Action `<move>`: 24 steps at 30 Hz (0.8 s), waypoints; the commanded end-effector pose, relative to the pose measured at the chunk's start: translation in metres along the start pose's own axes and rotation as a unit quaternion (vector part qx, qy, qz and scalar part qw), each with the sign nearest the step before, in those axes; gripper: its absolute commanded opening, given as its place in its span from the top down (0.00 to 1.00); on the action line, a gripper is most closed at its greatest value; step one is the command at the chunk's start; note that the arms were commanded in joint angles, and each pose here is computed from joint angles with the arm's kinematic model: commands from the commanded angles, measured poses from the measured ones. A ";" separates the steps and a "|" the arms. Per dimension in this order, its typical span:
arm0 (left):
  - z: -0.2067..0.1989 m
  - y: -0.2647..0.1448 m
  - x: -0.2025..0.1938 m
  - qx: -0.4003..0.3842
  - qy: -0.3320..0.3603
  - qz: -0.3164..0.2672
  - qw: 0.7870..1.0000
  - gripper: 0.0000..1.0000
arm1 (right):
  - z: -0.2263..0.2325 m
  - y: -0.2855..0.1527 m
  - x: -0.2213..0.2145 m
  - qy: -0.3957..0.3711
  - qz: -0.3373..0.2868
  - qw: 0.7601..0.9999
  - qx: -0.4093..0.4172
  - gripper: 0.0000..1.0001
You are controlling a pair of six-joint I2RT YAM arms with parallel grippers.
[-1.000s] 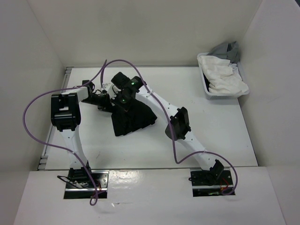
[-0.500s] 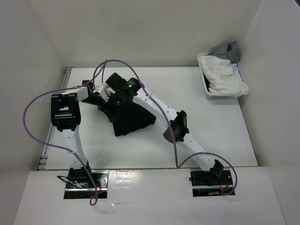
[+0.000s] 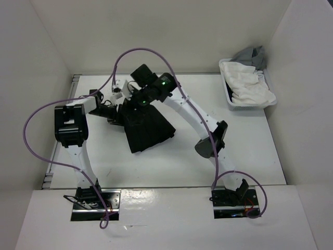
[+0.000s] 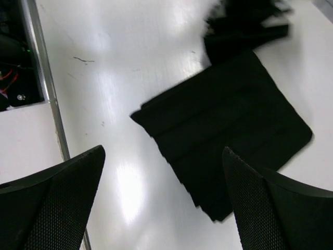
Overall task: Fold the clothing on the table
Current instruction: Fold the skirt
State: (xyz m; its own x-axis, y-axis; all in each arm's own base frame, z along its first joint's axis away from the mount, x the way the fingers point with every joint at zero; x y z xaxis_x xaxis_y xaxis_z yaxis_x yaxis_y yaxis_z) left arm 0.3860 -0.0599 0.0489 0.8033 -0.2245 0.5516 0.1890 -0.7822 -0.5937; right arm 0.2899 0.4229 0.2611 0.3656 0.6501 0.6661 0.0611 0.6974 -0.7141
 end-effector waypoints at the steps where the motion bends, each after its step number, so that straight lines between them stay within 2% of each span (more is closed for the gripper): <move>1: 0.011 -0.024 -0.028 0.039 -0.002 0.030 0.999 0.39 | -0.027 -0.047 -0.004 0.019 -0.012 0.999 -0.041 0.03; 5: 0.019 -0.055 -0.040 0.073 -0.004 0.028 0.997 0.30 | -0.038 -0.064 -0.008 0.022 -0.015 0.997 -0.067 0.03; 6: 0.022 -0.065 -0.048 0.080 -0.017 0.027 0.996 0.25 | -0.042 -0.068 -0.009 0.025 -0.018 0.997 -0.071 0.03; 11: 0.029 -0.108 -0.057 0.127 -0.017 0.015 0.992 0.21 | -0.056 -0.082 -0.021 0.040 -0.018 0.995 -0.094 0.02; 12: 0.028 -0.116 -0.053 0.134 -0.010 0.009 0.991 0.21 | -0.062 -0.080 -0.033 0.053 -0.001 0.994 -0.095 0.02; 14: 0.015 -0.134 -0.030 0.139 0.013 -0.021 0.990 0.21 | -0.071 -0.091 -0.037 0.055 -0.010 0.991 -0.123 0.02; 15: 0.004 -0.139 -0.022 0.129 0.016 -0.032 0.991 0.21 | -0.082 -0.087 -0.055 0.072 0.011 0.989 -0.132 0.02; 16: -0.006 -0.146 -0.009 0.123 0.029 -0.050 0.991 0.21 | -0.087 -0.090 -0.058 0.075 0.003 0.988 -0.138 0.02; 17: -0.022 -0.151 0.017 0.102 0.058 -0.082 0.990 0.21 | -0.090 -0.102 -0.061 0.078 -0.005 0.985 -0.151 0.02; 18: -0.038 -0.151 0.026 0.081 0.065 -0.087 0.991 0.21 | -0.096 -0.098 -0.082 0.094 0.016 0.983 -0.156 0.02; 21: -0.085 -0.144 0.064 0.014 0.125 -0.105 0.987 0.21 | -0.121 -0.122 -0.117 0.134 0.010 0.973 -0.187 0.02; 24: -0.126 -0.127 0.085 -0.040 0.162 -0.101 0.981 0.20 | -0.141 -0.152 -0.155 0.179 0.001 0.959 -0.218 0.02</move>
State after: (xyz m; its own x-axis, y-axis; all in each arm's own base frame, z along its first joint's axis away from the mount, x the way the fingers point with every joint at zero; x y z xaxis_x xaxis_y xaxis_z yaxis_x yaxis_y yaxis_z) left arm 0.3805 -0.0034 0.2028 0.5900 -0.2544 0.7663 0.3780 -0.7516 -0.5405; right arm 0.3446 0.2070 0.2090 0.6875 0.5362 0.4897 0.2660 0.4416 -0.8569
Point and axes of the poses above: each gripper's point midway between its finger pads, its own y axis out along the fingers, its own z axis along the line the jaws close on, x = y × z, the point moved 3 cm from there along -y, back along the fingers, and after that the axes turned 12 degrees about y, right-handed, at the moved point
